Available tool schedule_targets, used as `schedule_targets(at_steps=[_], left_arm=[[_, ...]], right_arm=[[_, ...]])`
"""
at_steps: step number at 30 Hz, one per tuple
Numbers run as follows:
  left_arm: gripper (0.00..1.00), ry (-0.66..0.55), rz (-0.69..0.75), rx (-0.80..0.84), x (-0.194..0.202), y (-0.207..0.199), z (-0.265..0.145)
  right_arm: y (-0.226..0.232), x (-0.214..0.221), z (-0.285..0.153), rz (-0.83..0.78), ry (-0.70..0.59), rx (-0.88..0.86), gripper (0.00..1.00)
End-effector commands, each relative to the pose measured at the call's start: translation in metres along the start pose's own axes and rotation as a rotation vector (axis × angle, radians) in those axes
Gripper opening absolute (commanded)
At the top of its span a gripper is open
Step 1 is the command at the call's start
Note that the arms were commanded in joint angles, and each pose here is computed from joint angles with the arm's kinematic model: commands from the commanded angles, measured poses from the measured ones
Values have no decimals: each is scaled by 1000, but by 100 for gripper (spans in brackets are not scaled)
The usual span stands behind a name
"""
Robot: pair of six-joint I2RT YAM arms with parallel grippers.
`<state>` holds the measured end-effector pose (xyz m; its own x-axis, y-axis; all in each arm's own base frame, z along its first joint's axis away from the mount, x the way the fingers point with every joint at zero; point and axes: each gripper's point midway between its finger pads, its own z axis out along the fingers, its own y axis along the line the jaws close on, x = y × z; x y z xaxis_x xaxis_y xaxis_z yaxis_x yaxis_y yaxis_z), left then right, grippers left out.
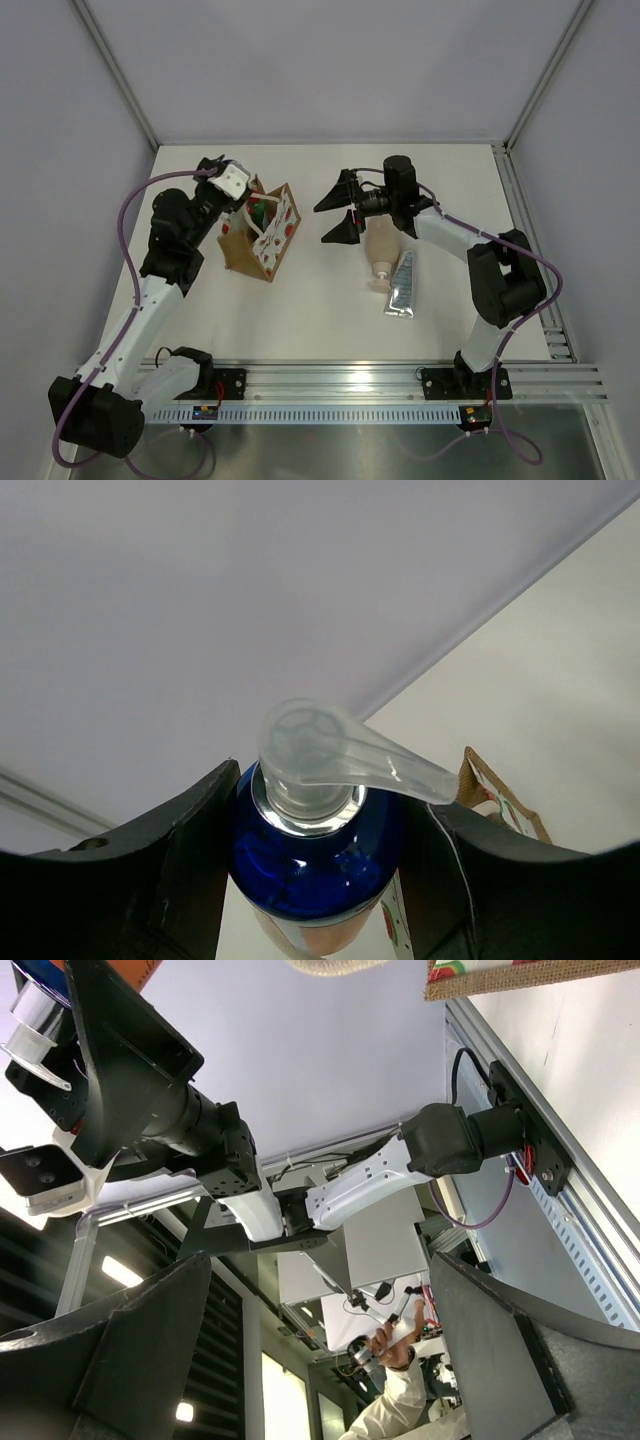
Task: Place the personal care products into the canvas bag
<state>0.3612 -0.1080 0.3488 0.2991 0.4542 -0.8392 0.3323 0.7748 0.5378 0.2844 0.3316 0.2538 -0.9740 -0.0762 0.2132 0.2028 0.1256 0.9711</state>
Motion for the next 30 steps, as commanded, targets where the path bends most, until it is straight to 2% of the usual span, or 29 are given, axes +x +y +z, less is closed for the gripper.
schedule_targets(at_steps=[1, 22, 30], left_arm=[[0, -193, -42, -100, -56, 32, -12], [0, -151, -390, 50, -9, -28, -8], [0, -214, -488, 28, -4, -30, 10]], right_arm=[[12, 7, -10, -48, 6, -18, 99], [16, -2, -25, -55, -44, -30, 100], [17, -3, -28, -63, -60, -32, 99]])
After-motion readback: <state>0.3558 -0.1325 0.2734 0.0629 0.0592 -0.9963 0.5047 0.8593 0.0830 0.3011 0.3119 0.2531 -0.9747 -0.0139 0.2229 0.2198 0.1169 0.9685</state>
